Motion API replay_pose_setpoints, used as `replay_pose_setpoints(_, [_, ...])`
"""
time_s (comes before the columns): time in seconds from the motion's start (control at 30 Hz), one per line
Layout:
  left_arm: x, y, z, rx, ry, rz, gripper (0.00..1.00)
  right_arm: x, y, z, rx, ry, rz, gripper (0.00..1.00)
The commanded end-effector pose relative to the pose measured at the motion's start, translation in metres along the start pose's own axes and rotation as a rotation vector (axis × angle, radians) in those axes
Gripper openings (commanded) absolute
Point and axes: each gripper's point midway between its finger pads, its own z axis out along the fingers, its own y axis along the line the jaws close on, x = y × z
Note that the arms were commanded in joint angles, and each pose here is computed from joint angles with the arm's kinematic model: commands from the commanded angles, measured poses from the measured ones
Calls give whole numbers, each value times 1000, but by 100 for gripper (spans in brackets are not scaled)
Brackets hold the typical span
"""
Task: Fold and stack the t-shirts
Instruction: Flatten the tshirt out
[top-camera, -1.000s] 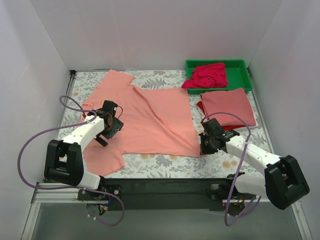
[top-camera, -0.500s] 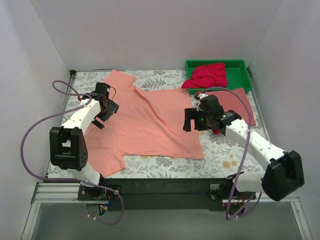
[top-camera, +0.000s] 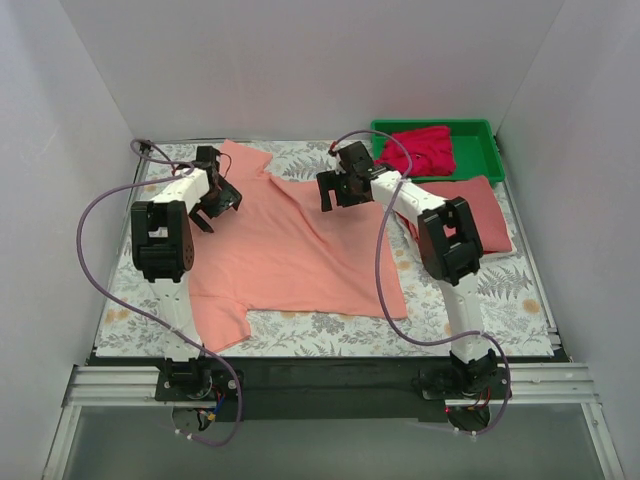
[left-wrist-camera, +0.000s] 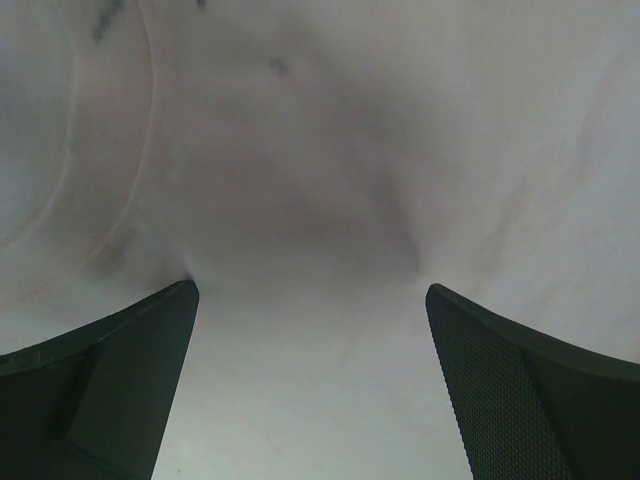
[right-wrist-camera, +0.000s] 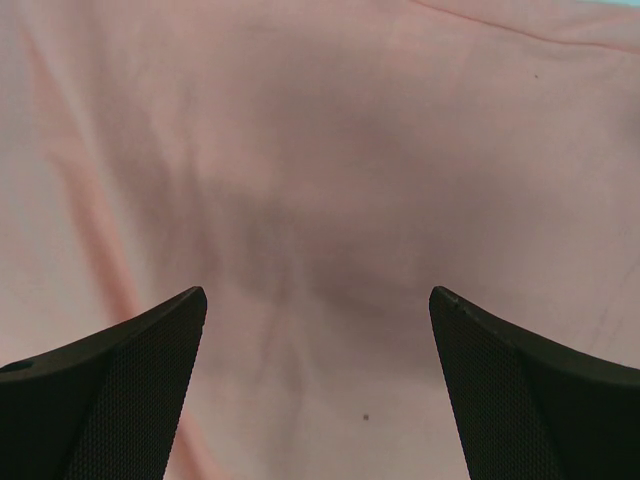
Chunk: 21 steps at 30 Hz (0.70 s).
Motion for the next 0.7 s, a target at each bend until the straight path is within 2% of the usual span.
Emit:
replay_pose_setpoints(0.0, [-27, 22, 6, -53, -19, -9, 98, -14, -5, 15, -2, 3, -28, 98])
replay_pose_setpoints(0.27, [-38, 44, 44, -137, 3, 4, 98, -16, -30, 58, -16, 19, 41, 98])
replay_pose_setpoints(0.43, [-48, 44, 53, -120, 12, -13, 98, -19, -43, 82, -43, 17, 70, 98])
replay_pose_setpoints(0.67, [-58, 46, 63, -136, 10, -26, 98, -37, -58, 91, -32, -34, 91, 98])
